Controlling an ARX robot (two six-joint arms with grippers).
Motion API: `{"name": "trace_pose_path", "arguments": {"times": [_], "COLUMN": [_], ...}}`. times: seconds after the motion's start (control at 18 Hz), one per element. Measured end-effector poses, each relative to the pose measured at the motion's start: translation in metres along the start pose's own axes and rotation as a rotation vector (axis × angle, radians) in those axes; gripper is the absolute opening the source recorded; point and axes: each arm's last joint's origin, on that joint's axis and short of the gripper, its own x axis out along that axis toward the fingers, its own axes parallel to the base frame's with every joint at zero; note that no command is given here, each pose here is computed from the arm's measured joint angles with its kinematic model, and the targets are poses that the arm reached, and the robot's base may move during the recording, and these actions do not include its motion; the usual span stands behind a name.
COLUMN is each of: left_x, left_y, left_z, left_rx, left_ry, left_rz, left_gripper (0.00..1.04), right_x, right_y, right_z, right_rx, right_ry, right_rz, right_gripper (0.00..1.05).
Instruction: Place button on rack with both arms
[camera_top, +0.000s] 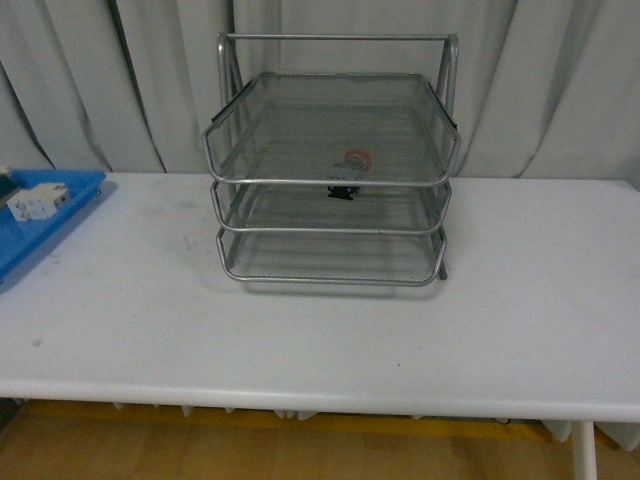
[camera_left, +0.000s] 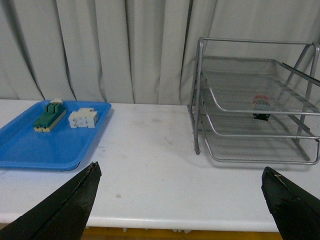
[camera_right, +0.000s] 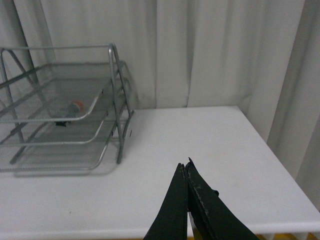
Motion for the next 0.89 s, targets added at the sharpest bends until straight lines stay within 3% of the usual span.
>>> {"name": "trace_pose_path", "arguments": {"times": [0.78, 0.89], "left_x": [0.000, 0.000], "left_y": [0.000, 0.000], "left_z": [0.000, 0.000], "left_rx": [0.000, 0.000], "left_ry": [-0.001, 0.000], "left_rz": [0.000, 0.000], "left_gripper": [0.98, 0.98], "right_x": [-0.017, -0.017], "right_y": [0.000, 0.000], "right_z": [-0.008, -0.008], "right_rx": [0.000, -0.002], "right_ry": [0.002, 0.002], "right_rz": [0.000, 0.000], "right_gripper": [0.02, 0.12]}}
